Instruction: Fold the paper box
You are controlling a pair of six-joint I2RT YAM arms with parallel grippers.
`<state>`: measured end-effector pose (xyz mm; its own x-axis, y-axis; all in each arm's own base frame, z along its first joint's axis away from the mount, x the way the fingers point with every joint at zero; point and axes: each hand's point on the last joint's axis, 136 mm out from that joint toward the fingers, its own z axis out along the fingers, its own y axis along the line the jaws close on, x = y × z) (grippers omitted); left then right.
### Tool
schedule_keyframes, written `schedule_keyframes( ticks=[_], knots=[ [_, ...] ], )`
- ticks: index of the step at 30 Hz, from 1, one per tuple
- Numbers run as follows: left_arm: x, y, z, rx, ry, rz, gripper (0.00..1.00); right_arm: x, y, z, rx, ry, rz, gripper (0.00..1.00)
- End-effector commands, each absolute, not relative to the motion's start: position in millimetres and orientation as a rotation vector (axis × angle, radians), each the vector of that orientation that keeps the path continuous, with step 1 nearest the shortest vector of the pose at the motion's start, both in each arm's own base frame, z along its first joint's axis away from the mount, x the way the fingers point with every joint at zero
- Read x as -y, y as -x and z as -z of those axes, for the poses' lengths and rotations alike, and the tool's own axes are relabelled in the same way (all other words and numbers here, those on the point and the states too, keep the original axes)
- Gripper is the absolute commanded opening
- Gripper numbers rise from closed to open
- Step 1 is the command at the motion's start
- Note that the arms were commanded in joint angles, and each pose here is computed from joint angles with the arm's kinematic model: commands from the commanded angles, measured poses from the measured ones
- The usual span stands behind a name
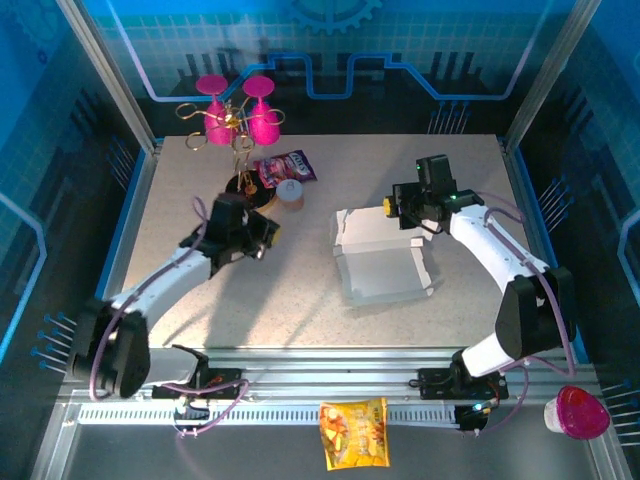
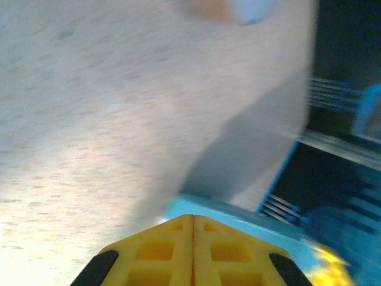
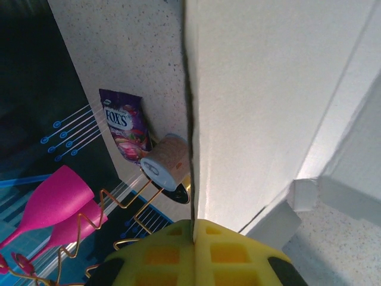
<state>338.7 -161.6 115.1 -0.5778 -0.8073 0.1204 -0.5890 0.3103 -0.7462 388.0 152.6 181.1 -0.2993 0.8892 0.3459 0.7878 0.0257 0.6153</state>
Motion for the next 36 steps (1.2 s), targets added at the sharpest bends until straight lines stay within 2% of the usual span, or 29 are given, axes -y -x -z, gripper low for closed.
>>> schedule_keyframes(
  ticks=[1, 12, 18, 26, 31, 36],
  knots=[
    [190.0, -347.6, -115.0, -2.262, 1.198, 1.313, 0.08, -149.0, -389.4, -213.2, -2.095, -1.802, -1.216, 0.00],
    [253.6, -379.4, -87.2, -2.225, 1.140, 1.509, 0.26, -147.2, -397.1, -224.8, -2.048, -1.886, -1.268, 0.00],
    [274.2, -392.2, -90.3, -2.166, 1.112, 1.595, 0.27, -144.8, -401.1, -220.6, -2.025, -1.891, -1.281, 0.00],
    [296.3, -388.3, -93.8, -2.121, 1.095, 1.685, 0.30, -145.7, -401.7, -211.5, -2.023, -1.900, -1.290, 0.00],
    [299.3, -379.0, -92.8, -2.154, 1.091, 1.654, 0.36, -148.1, -405.2, -208.8, -2.029, -1.862, -1.311, 0.00],
    [273.1, -360.7, -62.2, -2.240, 1.201, 1.517, 0.40, -149.6, -408.8, -206.7, -2.044, -1.690, -1.332, 0.00]
  ],
)
